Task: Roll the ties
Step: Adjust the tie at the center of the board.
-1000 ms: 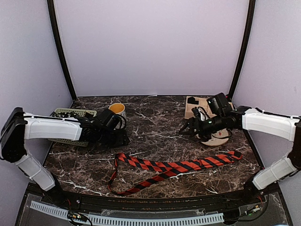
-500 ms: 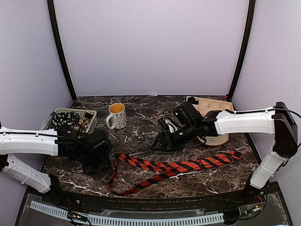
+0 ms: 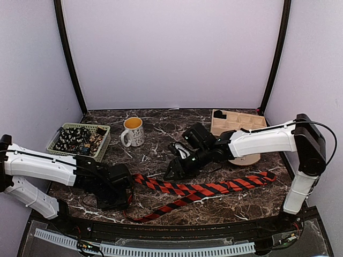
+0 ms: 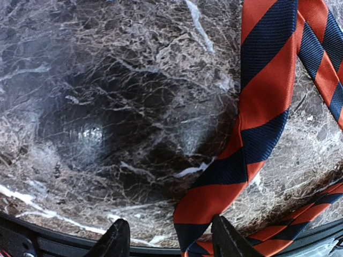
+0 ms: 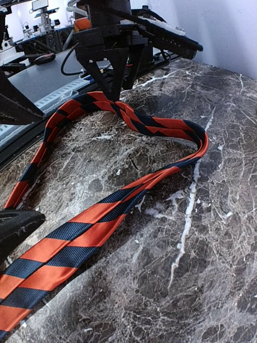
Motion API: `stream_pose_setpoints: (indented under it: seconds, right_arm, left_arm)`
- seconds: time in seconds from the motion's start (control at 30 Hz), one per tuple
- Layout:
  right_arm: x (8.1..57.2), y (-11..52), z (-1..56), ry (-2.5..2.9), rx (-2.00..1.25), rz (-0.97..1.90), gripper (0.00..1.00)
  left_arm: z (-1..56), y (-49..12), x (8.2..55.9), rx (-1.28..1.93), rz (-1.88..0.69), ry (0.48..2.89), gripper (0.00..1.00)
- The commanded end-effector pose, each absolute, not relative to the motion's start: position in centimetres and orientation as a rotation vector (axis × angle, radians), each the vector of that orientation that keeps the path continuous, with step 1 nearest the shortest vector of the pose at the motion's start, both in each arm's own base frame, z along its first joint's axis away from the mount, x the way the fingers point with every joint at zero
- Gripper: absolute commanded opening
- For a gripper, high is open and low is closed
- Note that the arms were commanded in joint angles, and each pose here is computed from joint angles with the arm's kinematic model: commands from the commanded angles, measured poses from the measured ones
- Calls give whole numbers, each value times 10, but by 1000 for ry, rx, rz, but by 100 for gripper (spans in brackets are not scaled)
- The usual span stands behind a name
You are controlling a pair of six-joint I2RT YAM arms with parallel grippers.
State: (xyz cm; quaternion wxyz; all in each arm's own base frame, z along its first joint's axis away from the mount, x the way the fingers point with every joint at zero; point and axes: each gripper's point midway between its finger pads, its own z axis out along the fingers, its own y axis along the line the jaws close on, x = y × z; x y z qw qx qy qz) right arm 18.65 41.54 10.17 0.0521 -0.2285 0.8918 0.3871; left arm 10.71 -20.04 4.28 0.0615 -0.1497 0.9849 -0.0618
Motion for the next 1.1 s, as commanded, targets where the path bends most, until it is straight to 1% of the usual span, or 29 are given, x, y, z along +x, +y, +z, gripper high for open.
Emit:
stream_pose_setpoints:
  seconds: [0.0,0.17,0.27,0.47,0.6,0.73,0.83,0.9,1.0,1.07]
  right_arm:
    - [188,431,113,2662,-712,1225,53]
    - [187,432,105,2682,-718,1208,51]
    - [186,435,101,2689,-726,1212,50]
    - [184,440,91,2707,-749,1205,49]
    - [184,439,90,2708,-765,1197,48]
    - [183,438,89,2712,-768,1188,48]
    - [184,439,88,2712,-762,1195,48]
    - [184,441,86,2713,-759,1196,48]
    - [185,442,84,2717,-757,1192,47]
    - [187,444,83,2714,-760,1192,47]
  left_arm:
    - [30,-199,106,-498,-200,2967,55]
    - [28,-199,114,-518,-212,2917,52]
    - [29,-203,119,-497,-212,2906,52]
    - [36,-218,130,-414,-204,2890,58]
    - [39,-220,132,-395,-213,2878,67]
    - [43,-221,134,-390,-253,2859,70]
    - [50,-230,137,-322,-305,2848,76]
    - [53,-234,139,-274,-309,2847,79]
    - [53,-239,142,-222,-284,2854,79]
    - [47,-238,139,-233,-244,2880,77]
